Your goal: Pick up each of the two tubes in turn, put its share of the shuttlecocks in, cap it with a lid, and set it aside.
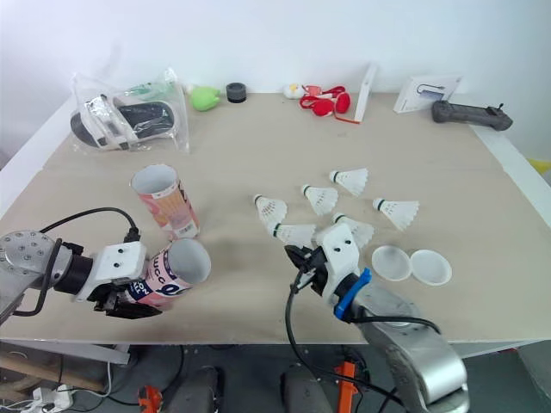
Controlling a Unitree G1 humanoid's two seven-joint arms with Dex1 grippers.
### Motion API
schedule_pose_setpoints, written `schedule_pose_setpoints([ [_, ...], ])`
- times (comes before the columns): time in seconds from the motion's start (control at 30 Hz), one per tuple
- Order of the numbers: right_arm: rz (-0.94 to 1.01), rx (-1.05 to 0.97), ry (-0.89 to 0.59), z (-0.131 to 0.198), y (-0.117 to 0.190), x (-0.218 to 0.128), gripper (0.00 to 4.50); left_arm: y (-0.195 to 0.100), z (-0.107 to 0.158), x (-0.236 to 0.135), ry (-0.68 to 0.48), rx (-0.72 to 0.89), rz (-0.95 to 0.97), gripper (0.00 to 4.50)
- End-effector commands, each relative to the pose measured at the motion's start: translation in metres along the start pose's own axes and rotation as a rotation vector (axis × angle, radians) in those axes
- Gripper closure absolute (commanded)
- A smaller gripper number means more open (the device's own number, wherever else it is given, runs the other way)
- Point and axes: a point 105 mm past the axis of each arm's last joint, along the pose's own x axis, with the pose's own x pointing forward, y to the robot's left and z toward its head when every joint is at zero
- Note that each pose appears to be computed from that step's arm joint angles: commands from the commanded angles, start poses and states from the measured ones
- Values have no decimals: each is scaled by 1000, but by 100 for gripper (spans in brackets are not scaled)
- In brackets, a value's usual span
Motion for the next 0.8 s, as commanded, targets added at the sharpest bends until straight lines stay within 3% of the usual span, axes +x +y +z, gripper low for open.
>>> schedule_pose_setpoints([
  [0.03,200,-141,-79,39,17,-11,438,-3,-2,7,2,-3,-19,142],
  [0.27,449,-311,-38,58,33,-3,438,-3,-2,9,1,-7,-19,142],
  [0.47,635,-401,13,49,52,14,438,-2,-3,13,-1,-12,-20,142],
  [0.8,736,-496,9,40,66,43,438,-5,-3,16,-7,-18,-22,142],
])
